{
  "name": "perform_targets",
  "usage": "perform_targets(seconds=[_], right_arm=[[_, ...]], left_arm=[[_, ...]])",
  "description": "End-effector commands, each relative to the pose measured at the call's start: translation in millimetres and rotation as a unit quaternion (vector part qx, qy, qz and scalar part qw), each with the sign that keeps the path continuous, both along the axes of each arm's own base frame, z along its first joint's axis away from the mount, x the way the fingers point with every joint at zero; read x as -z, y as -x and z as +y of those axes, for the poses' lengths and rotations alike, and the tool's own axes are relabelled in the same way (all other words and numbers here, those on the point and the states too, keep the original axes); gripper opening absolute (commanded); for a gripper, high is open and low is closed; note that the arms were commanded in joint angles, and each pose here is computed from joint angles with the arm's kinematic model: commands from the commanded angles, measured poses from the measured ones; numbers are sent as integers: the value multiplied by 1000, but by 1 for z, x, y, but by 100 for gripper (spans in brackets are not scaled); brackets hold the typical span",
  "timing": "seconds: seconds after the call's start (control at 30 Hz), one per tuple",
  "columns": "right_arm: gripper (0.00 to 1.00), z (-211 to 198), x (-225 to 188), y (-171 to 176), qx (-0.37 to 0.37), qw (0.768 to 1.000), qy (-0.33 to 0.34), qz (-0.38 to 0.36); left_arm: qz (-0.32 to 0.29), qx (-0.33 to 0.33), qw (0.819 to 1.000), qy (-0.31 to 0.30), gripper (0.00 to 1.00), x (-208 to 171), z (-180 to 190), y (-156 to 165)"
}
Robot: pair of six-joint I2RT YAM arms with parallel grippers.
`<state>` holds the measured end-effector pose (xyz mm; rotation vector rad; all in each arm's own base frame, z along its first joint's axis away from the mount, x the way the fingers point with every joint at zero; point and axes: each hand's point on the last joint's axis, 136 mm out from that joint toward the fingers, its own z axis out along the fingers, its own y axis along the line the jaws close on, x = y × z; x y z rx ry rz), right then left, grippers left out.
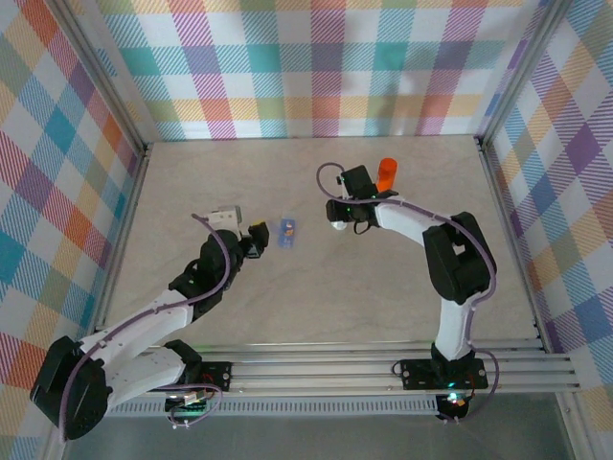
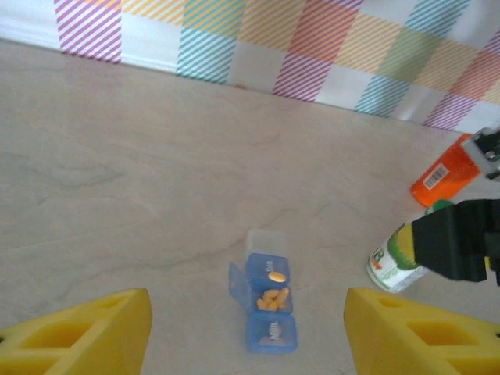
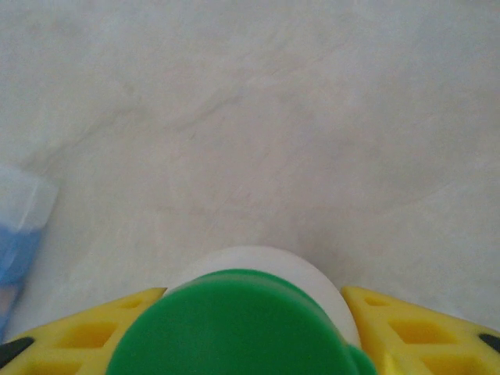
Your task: Sort the pills into containers
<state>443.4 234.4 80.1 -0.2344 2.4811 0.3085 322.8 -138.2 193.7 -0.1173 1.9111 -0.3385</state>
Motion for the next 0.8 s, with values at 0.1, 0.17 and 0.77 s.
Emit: perform_targets(seconds=[0.1,0.17,0.77], right_arm=[[54,-22,-5,-51,96,993,45,-53],[58,-28,-8,-63,118,990,47,-62],[76,-16,-89,-21,38,994,-82,-69]], left_arm=[[77,11,997,10,62,39,-1,-14],[89,10,996,8,62,47,-1,-19],[185,64,980,36,48,99,-21,-84]])
